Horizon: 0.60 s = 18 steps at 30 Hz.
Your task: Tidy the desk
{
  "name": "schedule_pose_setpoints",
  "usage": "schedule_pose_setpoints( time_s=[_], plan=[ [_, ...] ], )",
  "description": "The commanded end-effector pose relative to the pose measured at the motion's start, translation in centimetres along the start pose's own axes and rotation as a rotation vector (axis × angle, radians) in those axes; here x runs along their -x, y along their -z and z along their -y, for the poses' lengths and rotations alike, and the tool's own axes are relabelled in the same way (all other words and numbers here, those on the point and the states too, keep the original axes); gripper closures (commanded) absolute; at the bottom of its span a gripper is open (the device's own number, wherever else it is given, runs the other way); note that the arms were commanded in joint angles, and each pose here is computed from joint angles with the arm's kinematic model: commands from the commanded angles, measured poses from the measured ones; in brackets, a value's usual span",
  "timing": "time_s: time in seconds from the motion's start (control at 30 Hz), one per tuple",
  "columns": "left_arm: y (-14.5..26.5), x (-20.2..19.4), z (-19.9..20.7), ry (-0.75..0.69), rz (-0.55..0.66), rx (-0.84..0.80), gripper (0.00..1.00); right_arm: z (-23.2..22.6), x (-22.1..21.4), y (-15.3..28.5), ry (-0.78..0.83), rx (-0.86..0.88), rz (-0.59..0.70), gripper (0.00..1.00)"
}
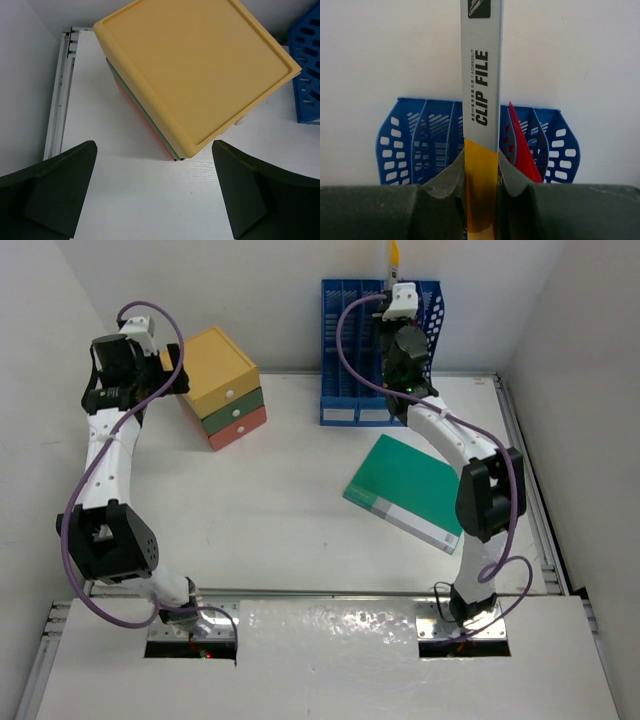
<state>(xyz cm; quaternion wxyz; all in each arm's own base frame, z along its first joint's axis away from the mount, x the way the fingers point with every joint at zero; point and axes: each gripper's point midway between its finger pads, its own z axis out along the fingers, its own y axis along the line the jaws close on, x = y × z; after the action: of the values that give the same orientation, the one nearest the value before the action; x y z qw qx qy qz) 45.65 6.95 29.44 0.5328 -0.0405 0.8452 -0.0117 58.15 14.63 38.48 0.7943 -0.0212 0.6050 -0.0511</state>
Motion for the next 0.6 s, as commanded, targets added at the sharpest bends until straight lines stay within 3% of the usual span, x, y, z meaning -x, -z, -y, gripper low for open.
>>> schedule_pose_setpoints(
  time_s=[0.0, 0.57],
  plan=[
    [0.2, 2.5, -0.8, -0.024, 0.078, 0.006, 0.01, 1.6, 4.9, -1.2, -0.069, -0.046, 0.182, 1.00],
    [-0.9, 1.3, -0.7, -0.050, 0.022, -0.023, 0.00, 0.4, -9.7, -3.1, -0.121, 0.086, 0.135, 1.00]
  ],
)
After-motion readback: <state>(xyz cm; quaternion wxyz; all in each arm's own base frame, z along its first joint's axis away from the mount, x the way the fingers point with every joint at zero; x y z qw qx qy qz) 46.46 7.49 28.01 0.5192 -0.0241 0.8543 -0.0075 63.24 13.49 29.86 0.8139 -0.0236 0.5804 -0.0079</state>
